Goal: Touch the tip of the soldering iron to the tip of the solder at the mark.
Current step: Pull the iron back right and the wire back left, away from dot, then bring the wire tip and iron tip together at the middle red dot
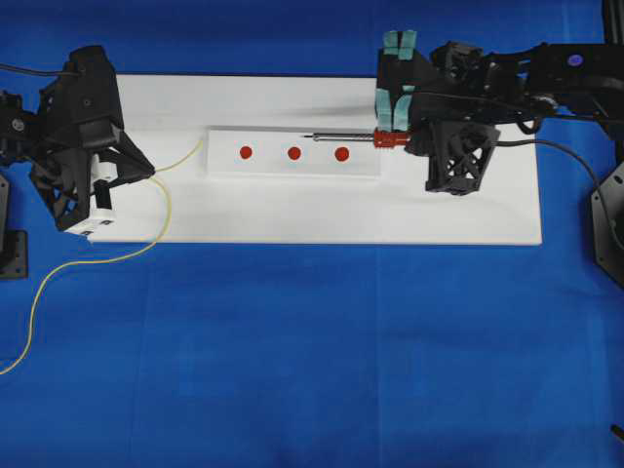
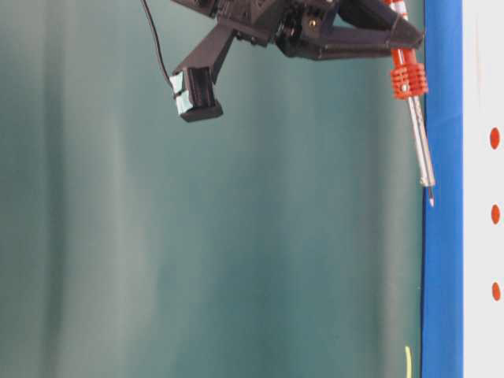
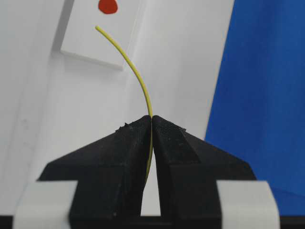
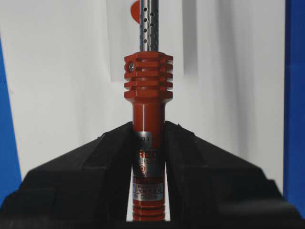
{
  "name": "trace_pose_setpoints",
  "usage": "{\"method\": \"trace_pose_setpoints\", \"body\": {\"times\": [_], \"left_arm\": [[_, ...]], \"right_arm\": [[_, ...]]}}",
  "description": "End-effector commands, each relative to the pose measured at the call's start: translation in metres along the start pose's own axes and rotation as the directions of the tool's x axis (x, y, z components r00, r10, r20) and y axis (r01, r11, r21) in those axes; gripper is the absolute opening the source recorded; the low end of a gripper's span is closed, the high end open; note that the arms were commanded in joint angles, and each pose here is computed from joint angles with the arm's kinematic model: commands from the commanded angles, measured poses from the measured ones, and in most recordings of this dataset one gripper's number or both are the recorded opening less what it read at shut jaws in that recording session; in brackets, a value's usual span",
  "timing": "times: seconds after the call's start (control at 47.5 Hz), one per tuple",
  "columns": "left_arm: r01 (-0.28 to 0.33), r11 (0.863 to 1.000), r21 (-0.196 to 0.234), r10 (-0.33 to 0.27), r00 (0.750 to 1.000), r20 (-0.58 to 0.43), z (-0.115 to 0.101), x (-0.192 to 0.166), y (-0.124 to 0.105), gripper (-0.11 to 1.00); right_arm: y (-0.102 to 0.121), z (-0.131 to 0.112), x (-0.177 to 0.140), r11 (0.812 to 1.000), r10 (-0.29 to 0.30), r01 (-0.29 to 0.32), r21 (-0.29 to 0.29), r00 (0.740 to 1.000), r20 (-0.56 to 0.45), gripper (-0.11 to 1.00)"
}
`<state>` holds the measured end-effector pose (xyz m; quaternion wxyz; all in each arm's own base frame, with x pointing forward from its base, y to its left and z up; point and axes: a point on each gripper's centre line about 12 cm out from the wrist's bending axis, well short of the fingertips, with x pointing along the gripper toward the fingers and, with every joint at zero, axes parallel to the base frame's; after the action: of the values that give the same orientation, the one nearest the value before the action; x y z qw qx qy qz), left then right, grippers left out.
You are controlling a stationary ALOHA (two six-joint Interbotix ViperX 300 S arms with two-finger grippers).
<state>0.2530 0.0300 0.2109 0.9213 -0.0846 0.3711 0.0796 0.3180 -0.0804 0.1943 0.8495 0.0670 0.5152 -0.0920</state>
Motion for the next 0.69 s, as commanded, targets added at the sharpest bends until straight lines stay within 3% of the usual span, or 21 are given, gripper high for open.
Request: {"method": "trace_pose_setpoints", "body": {"times": [0.0,0.316,0.463,0.674], "left_arm": [[0.006,1.000,0.001,-0.006,0.999,0.036,0.014,-0.001,-0.002,0.02],[0.006,1.000,0.001,-0.006,0.999,0.033,0.036,0.020,-0.005,0.02],[0.005,1.000,0.004,-0.005,1.000,0.029,0.051,0.043,-0.007,0.02],[-0.001,1.000,0.004,0.001,1.000,-0.021,0.056,0.084,-0.009,0.02]], "right_arm": [[-0.001,0.007,-0.010,1.000,-0.010,0.011,-0.009,0.999,0.046,0.06],[-0.002,0.007,-0.008,1.000,-0.017,0.018,-0.016,0.999,0.050,0.06],[-0.002,0.005,-0.008,1.000,-0.016,0.016,-0.015,0.999,0.045,0.06],[-0.002,0.002,-0.006,1.000,-0.017,0.017,-0.016,0.999,0.038,0.06]]}}
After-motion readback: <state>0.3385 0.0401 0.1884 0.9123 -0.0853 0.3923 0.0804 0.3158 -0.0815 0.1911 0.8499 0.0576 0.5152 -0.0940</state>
